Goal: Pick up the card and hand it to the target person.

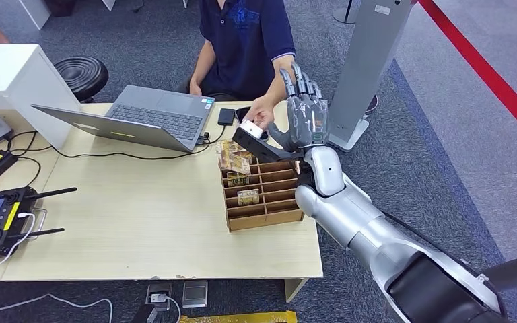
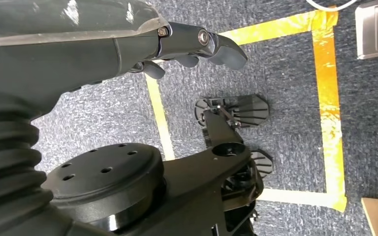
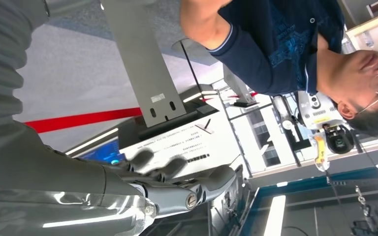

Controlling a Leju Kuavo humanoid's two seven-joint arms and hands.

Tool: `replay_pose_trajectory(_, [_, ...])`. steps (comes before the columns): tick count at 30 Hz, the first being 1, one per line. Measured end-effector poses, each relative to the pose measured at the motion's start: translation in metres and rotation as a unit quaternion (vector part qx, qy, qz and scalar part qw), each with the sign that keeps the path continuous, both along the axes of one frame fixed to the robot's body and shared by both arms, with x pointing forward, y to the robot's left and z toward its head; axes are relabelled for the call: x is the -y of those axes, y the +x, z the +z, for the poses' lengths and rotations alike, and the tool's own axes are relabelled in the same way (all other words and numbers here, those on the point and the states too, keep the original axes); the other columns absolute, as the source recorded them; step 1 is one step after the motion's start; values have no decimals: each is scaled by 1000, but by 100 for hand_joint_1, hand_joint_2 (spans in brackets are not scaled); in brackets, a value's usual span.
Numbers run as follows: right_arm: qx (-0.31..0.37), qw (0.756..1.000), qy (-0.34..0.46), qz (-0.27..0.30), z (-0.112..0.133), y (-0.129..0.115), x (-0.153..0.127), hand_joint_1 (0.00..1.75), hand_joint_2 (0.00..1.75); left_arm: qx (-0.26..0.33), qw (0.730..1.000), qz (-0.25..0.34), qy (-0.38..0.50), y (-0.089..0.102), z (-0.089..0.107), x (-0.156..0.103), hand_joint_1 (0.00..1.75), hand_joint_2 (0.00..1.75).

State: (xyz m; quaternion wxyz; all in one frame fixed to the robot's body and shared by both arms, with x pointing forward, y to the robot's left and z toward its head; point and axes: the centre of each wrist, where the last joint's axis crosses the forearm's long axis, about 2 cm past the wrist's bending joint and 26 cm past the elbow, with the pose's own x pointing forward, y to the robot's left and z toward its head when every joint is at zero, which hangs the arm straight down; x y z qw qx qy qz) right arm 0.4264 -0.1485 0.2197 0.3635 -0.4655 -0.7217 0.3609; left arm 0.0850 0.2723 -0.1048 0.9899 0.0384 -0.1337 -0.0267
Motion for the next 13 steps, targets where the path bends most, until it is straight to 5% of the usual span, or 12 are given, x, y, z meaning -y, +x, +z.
replay_pose_trajectory(13, [-7, 999, 29, -17, -5, -7, 7, 0, 175, -4, 1000, 5, -1, -6, -1, 0, 0, 0])
